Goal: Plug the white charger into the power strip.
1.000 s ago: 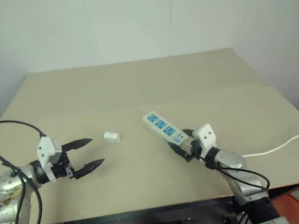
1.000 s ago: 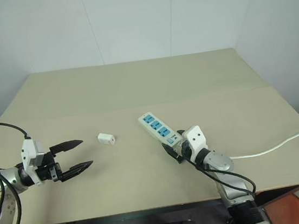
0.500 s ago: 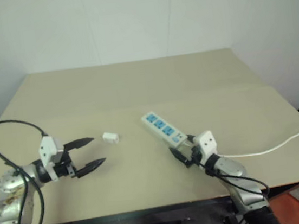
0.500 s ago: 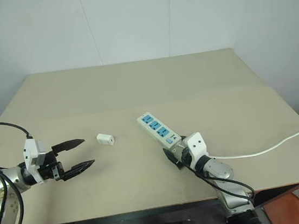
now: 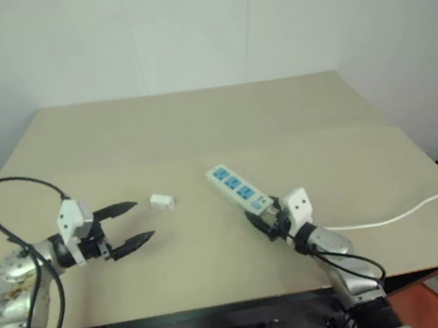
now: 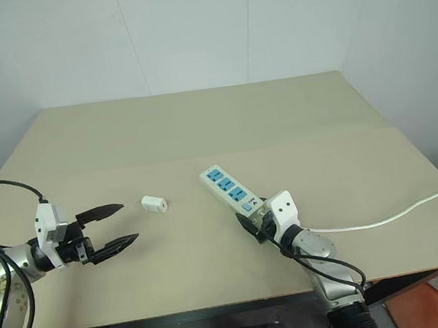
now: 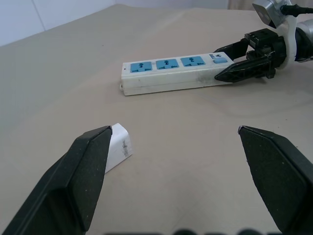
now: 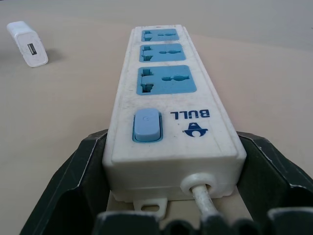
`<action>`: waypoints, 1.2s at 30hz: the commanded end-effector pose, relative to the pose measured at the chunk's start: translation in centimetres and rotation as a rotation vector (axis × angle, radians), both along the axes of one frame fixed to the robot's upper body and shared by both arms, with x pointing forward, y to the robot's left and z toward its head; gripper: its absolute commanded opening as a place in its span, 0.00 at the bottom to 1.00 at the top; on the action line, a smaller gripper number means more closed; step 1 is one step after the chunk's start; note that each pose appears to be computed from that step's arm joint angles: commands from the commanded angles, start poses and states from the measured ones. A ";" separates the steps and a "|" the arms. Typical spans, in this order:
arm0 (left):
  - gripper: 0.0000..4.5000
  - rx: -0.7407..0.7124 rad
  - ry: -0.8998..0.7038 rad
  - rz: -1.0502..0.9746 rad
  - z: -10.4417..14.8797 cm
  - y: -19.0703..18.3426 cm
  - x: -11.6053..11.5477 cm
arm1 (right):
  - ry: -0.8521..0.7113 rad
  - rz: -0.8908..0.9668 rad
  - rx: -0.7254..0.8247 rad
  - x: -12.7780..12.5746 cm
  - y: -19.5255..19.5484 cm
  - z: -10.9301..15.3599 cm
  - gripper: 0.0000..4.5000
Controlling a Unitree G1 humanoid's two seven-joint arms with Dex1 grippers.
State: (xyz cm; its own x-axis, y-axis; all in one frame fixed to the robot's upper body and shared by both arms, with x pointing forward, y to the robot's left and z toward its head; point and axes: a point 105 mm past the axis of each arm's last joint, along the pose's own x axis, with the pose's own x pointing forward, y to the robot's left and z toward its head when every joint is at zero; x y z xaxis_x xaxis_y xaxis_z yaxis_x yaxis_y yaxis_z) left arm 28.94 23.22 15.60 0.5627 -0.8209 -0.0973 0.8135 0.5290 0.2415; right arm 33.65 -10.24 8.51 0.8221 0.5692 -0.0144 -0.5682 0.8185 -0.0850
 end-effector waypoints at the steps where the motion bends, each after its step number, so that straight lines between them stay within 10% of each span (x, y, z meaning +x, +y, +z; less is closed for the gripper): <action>1: 1.00 0.030 -0.054 0.045 1.3 -0.3 0.5 | -0.002 0.000 -0.007 -0.1 -0.4 0.0 0.76; 16: 1.00 0.504 -0.024 -0.147 7.4 -6.5 5.9 | 0.074 0.610 -0.280 -3.9 -6.3 1.0 0.76; 36: 1.00 1.365 0.137 -0.412 3.7 -7.5 10.7 | 0.061 0.700 -0.321 -2.9 -1.5 0.3 0.76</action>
